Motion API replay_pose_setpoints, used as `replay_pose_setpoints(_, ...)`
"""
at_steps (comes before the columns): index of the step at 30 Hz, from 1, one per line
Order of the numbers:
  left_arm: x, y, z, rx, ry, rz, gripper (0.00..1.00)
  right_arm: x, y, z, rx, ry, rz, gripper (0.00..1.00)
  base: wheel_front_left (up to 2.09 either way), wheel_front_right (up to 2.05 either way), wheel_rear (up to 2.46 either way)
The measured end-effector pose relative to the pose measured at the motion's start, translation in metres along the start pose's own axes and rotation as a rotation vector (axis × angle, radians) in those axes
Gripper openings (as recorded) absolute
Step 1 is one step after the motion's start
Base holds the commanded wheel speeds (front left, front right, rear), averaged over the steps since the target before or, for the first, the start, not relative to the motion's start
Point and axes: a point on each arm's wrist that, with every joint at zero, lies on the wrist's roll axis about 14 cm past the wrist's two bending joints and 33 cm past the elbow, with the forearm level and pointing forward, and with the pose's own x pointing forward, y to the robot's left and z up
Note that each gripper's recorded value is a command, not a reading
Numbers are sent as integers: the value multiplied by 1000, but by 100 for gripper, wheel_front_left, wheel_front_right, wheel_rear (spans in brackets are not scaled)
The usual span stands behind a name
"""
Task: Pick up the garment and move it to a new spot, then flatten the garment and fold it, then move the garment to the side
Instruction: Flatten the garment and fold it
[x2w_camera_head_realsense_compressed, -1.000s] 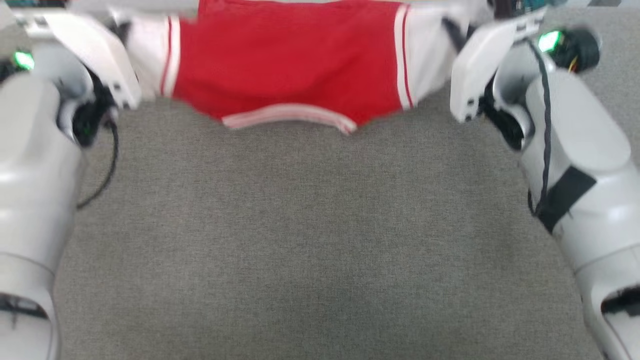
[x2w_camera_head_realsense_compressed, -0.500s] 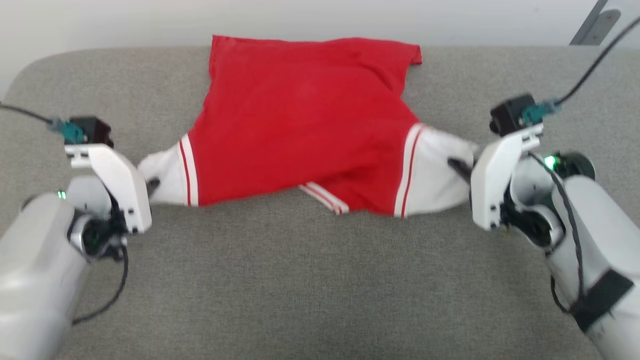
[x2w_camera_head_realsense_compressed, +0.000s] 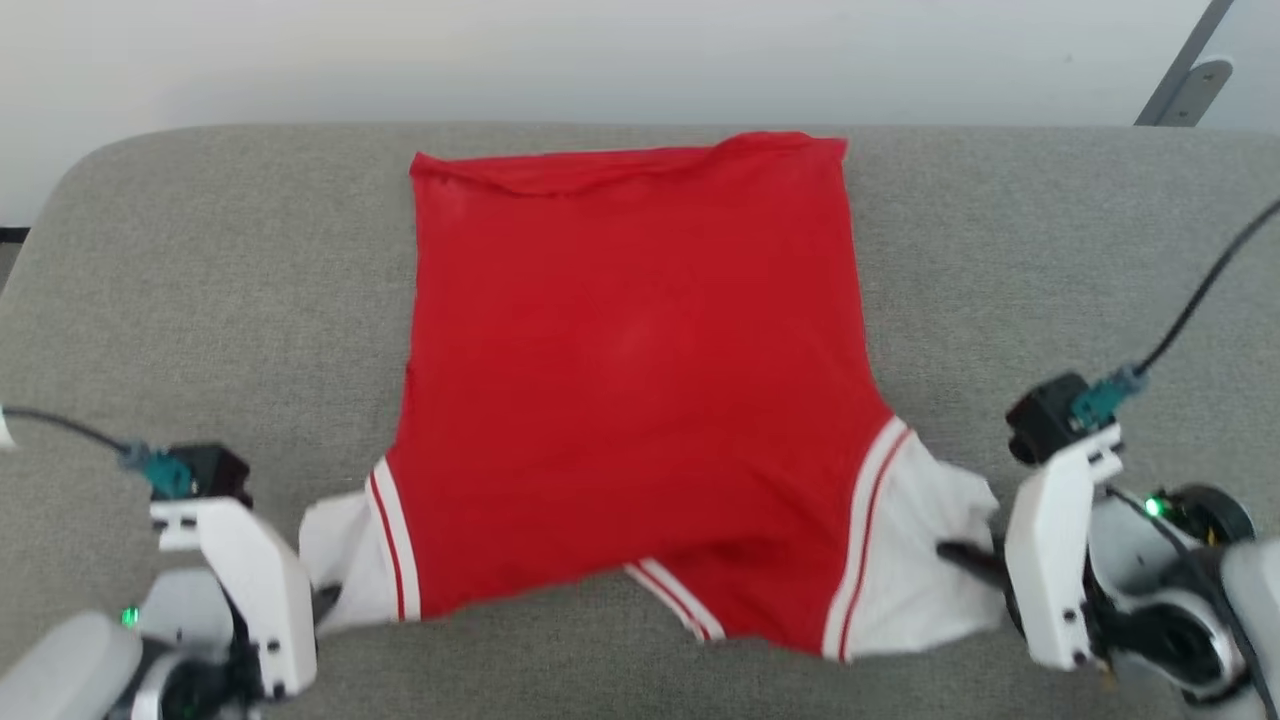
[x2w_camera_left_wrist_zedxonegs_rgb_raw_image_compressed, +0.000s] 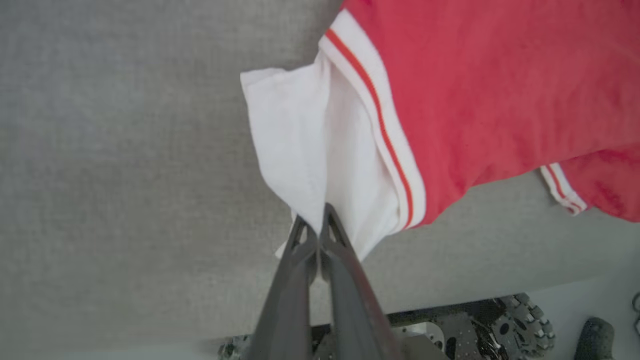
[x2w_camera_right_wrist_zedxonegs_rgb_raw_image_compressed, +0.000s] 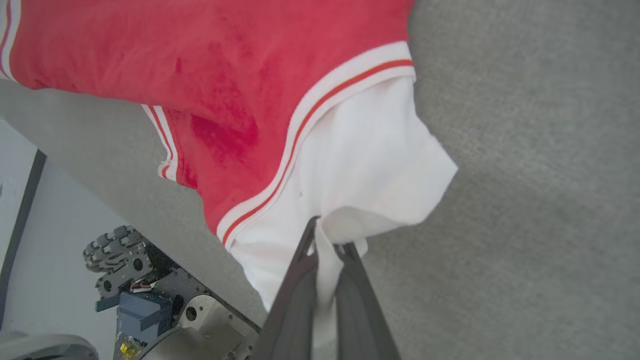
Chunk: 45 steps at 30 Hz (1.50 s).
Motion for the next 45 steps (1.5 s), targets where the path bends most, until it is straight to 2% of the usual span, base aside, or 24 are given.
replay_pose_setpoints(7, -13, -11, -39, -39, 92, -1, 0, -7, 12, -34, 35, 96, 26, 0, 0, 0, 0)
replay_pose_setpoints(11, -10, -13, -45, -65, 85, -13, 0, 3, 18, -50, 67, 125, 25, 0, 0, 0, 0)
replay_pose_setpoints(13, -5, -12, -44, -75, 70, -14, 0, 9, 16, -52, 67, 117, 4, 44, 0, 0, 0)
replay_pose_setpoints(14, -3, -12, -43, -75, 60, -16, 0, 11, 14, -53, 63, 117, -6, 100, 0, 0, 0)
replay_pose_setpoints(19, 9, -16, -38, -73, 22, -46, 0, 19, 14, -47, 66, 79, -14, 100, 0, 0, 0)
replay_pose_setpoints(24, 16, -20, -32, -63, -6, -73, 0, 11, 3, -14, 60, -52, -57, 100, 0, 0, 0)
replay_pose_setpoints(32, 25, -26, -26, -62, -24, -98, 0, -6, -17, 84, 54, -400, -155, 100, 0, 0, 0)
replay_pose_setpoints(36, 26, -24, -22, -54, -36, -94, 0, -2, -28, 128, 54, -518, -184, 100, 0, 0, 0)
replay_pose_setpoints(40, 27, -24, -19, -54, -44, -96, 0, 15, -36, 162, 43, -548, -191, 100, 0, 0, 0)
replay_pose_setpoints(45, 27, -23, -17, -52, -49, -97, 0, 43, -53, 191, 24, -505, -221, 100, 0, 0, 0)
